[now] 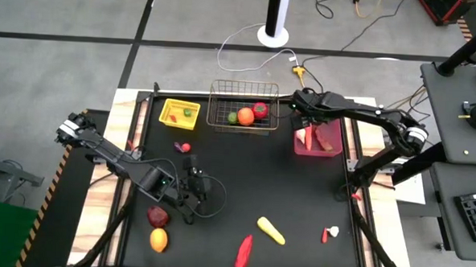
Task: Sort produce into baskets
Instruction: Put the small orange chili pepper into the yellow bin
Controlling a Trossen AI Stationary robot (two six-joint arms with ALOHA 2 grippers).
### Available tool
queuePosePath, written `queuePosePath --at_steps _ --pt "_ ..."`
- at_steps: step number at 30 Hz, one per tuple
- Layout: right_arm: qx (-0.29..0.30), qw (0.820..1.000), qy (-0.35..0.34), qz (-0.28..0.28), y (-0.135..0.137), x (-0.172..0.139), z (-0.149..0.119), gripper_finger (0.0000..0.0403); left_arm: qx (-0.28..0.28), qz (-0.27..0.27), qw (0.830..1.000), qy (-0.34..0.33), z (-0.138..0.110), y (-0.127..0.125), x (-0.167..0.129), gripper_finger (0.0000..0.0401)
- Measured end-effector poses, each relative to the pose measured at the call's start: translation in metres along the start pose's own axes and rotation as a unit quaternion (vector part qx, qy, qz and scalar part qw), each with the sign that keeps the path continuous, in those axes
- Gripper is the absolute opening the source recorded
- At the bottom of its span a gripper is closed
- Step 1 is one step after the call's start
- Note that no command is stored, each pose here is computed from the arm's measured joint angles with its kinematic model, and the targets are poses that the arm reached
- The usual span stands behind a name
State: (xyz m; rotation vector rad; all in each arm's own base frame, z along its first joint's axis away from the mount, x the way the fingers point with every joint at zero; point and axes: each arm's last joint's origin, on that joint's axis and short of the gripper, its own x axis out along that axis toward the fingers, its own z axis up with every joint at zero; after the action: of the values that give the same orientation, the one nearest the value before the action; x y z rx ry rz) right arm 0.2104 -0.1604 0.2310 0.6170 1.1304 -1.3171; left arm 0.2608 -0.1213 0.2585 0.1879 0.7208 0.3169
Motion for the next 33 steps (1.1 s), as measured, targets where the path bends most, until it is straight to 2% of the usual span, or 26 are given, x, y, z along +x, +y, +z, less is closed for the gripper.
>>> queuePosePath --at_steps 6,11,20,26,33 --pt "0.01 0.998 -0.041 0.036 -0.007 -0.028 0.001 0.0201 -0.004 -0.002 1.0 -0.006 0.001 -0.001 0.0 0.0125" --pt "-0.025 0.991 -0.072 0.113 0.002 -0.06 -0.012 0.0201 -0.006 -0.008 1.0 -0.023 0.005 -0.002 0.0 0.0125" --pt "-0.121 0.948 -0.152 0.251 0.036 -0.115 -0.059 0.0201 -0.007 -0.01 1.0 -0.027 0.006 -0.002 0.0 0.0125" --pt "-0.198 0.924 -0.143 0.295 0.055 -0.133 -0.099 0.0201 -0.007 -0.01 1.0 -0.027 0.006 -0.002 0.0 0.0125" --pt "-0.235 0.915 -0.105 0.31 0.08 -0.135 -0.139 0.0201 -0.007 -0.01 1.0 -0.027 0.006 -0.002 0.0 0.0125"
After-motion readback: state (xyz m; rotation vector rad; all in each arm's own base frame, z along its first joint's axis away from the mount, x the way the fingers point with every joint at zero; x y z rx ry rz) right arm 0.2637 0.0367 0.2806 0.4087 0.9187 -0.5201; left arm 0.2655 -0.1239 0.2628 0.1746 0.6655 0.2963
